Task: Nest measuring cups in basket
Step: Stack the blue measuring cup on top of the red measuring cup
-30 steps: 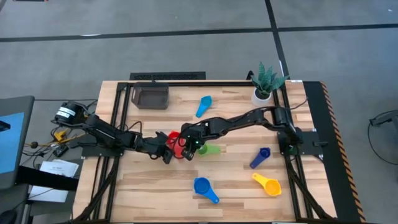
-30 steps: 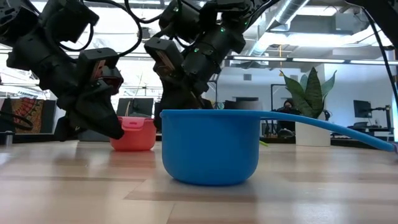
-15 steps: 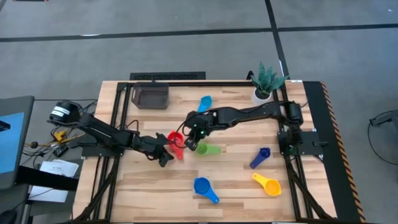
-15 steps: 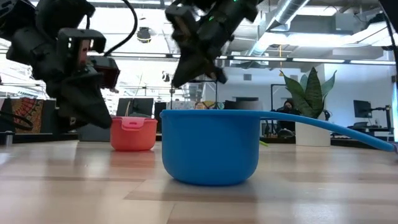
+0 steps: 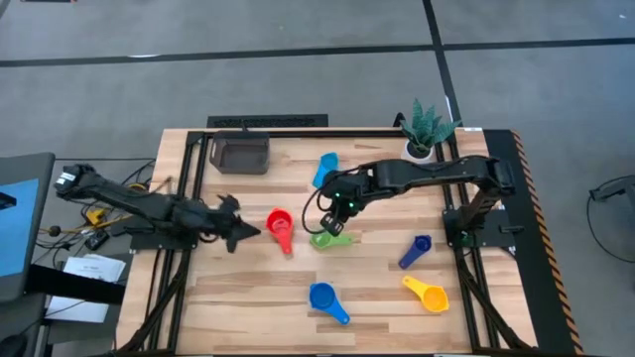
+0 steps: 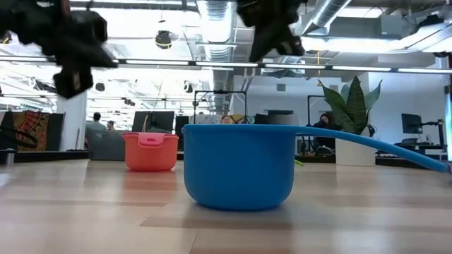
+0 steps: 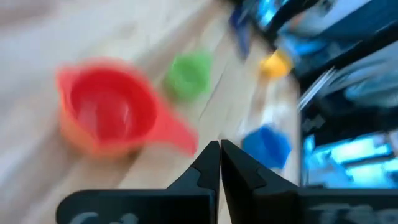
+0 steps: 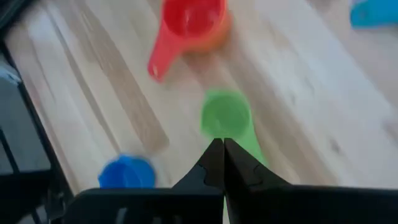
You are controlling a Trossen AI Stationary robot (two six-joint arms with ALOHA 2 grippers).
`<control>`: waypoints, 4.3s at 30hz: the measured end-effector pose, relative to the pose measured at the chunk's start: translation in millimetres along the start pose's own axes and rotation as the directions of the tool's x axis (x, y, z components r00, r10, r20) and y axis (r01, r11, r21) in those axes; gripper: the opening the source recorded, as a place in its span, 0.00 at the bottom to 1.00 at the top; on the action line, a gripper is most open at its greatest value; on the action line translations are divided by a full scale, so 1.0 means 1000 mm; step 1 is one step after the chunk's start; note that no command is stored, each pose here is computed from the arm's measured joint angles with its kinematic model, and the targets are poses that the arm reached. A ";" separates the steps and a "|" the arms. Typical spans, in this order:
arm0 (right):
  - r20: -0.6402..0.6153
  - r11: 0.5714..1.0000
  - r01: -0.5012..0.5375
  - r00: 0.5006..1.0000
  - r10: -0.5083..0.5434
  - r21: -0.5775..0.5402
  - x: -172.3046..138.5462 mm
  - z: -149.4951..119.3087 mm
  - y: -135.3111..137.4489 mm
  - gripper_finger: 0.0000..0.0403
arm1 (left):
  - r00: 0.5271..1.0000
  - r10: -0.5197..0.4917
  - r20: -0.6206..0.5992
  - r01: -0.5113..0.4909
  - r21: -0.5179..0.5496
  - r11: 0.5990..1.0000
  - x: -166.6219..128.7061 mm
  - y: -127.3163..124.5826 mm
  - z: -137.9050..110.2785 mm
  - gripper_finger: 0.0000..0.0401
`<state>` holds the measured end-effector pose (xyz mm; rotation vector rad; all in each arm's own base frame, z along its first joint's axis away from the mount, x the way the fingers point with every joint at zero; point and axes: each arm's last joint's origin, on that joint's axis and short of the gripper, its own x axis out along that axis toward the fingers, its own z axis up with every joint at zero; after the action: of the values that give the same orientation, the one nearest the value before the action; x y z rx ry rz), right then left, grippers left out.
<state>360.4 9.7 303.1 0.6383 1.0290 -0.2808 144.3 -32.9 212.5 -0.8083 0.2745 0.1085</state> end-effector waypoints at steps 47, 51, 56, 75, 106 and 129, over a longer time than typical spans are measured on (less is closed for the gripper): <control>-0.113 0.970 0.158 0.984 -0.138 0.187 0.131 -0.116 0.109 0.44 | 0.999 -0.025 -0.026 0.034 0.462 0.886 -0.045 -0.045 0.050 0.00; -0.117 0.970 0.165 0.982 -0.145 0.181 0.131 -0.117 0.108 0.39 | 0.999 -0.019 -0.031 0.031 0.467 0.883 -0.045 -0.044 0.049 0.00; -0.120 0.974 0.166 0.982 -0.148 0.152 0.131 -0.117 0.108 0.36 | 1.000 -0.003 -0.031 0.017 0.473 0.881 -0.045 -0.043 0.049 0.02; -0.154 0.988 0.150 0.977 -0.144 0.028 0.141 -0.116 0.096 0.43 | 0.999 0.041 -0.004 -0.031 0.565 0.825 -0.045 -0.041 0.049 0.28; -0.117 0.991 0.081 0.991 -0.068 0.105 0.141 -0.090 0.092 0.03 | 0.998 0.060 0.022 -0.062 0.552 0.831 -0.045 -0.041 0.050 0.28; 0.404 0.942 -0.099 0.914 -0.042 0.321 0.088 0.062 0.064 0.02 | 0.966 0.256 0.017 -0.235 0.461 0.856 -0.047 -0.026 0.043 0.28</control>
<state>480.4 28.6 272.8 0.8599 0.5703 -0.5472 112.5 -19.1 271.7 -0.2976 0.4280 0.2560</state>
